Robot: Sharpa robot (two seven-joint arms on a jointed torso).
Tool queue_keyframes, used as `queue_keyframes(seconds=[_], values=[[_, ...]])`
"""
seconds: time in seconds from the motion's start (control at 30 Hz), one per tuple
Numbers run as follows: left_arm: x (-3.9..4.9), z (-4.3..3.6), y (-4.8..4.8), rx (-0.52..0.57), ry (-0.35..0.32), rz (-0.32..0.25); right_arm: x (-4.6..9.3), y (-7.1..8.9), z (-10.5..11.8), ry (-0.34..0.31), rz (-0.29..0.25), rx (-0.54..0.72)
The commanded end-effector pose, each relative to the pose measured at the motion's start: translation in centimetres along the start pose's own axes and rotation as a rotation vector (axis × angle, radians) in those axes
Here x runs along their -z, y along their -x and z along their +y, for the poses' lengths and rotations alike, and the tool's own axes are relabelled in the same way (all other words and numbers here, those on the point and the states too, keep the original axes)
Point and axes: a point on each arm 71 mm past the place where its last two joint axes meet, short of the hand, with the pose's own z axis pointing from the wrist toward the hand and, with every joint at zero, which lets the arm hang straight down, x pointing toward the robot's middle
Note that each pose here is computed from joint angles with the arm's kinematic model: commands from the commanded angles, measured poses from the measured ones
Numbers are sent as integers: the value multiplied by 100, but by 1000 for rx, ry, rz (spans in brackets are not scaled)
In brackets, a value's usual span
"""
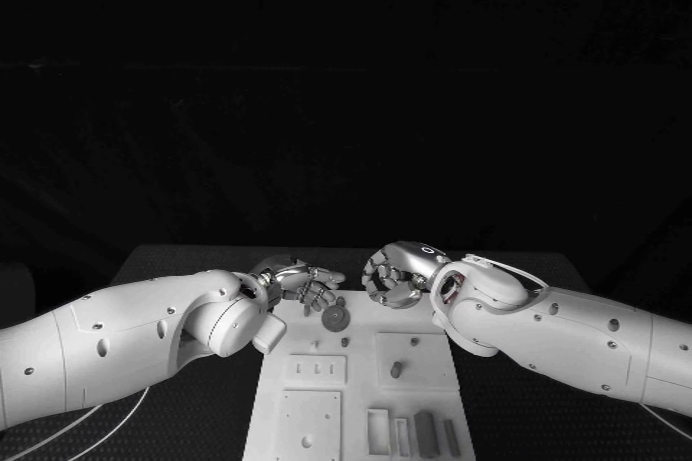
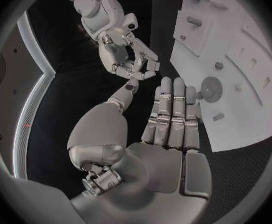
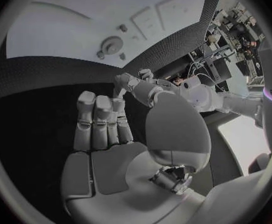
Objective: Assemble the parts on the task board
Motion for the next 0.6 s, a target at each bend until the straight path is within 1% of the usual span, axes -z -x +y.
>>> queue_keyframes(seconds=[0.03,0.17,0.37,0.5,0.6], values=[[-1,-14,-55,1,-6,6,-44,-22,63,-10,-4,1],[14,-15,-113,2,-8,30,-74,-51,123,-10,-3,0],[11,-19,-171,-1,-3,55,-99,-81,187,-1,-5,5],[14,-7,-190,-7,5,65,-95,-92,216,5,-10,0],[18,19,-199,-14,18,71,-91,-93,234,10,-16,-1]])
